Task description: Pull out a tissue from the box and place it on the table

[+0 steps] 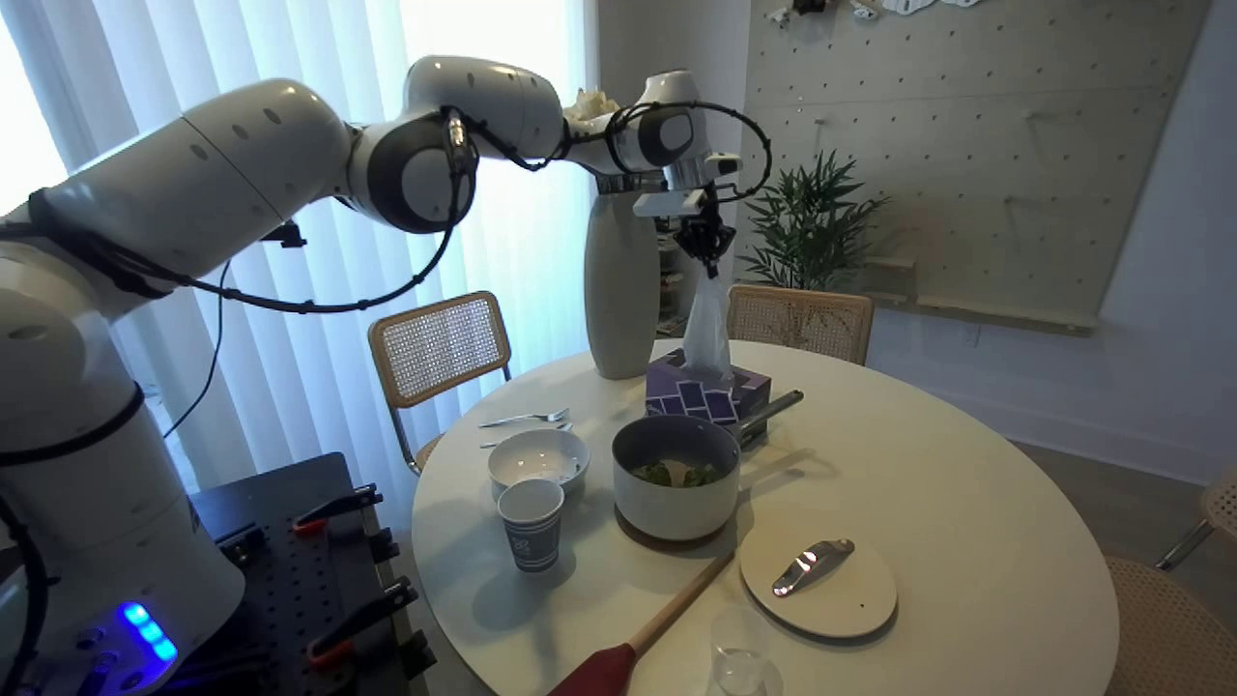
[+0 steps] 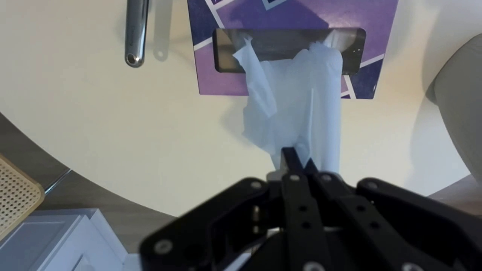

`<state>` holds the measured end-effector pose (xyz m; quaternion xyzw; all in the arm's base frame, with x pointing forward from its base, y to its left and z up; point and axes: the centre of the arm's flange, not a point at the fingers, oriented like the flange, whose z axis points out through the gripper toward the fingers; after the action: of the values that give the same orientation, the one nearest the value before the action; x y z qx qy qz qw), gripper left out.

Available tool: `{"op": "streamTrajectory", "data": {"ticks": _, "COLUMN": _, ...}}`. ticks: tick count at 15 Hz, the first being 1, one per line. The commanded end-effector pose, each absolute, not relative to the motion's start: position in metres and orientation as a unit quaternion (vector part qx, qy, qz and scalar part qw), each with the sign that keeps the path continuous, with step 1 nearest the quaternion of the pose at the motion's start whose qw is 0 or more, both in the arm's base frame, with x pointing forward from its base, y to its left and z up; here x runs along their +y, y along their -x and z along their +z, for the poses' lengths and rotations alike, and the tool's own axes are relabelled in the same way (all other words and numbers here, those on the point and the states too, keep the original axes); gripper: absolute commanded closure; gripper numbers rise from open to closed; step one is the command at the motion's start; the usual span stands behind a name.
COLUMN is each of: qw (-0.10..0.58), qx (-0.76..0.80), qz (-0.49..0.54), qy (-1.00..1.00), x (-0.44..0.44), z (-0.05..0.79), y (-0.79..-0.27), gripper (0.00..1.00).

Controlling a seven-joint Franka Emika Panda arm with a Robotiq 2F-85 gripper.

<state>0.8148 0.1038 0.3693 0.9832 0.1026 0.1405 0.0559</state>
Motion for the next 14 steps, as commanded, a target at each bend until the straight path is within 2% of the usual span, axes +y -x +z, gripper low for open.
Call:
{"op": "streamTrajectory", "data": {"ticks": 1, "qw": 0.067, "qx": 0.093, "qz": 0.144, "qy": -0.983, "x": 0.118, "z": 0.399, "y": -0.823, "gripper": 1.0}}
{"op": "streamTrajectory", "data": {"ticks": 8, "qw": 0.069, "qx": 0.079, "qz": 0.166, "qy": -0.981, "x": 0.139, "z": 0.455, "y": -0.813, "gripper": 1.0}}
{"op": "streamTrajectory", "data": {"ticks": 14, "qw": 0.053, "qx": 0.044, "qz": 0.107, "qy": -0.992, "x": 0.123, "z": 0.463, "y": -0.802, "gripper": 1.0}}
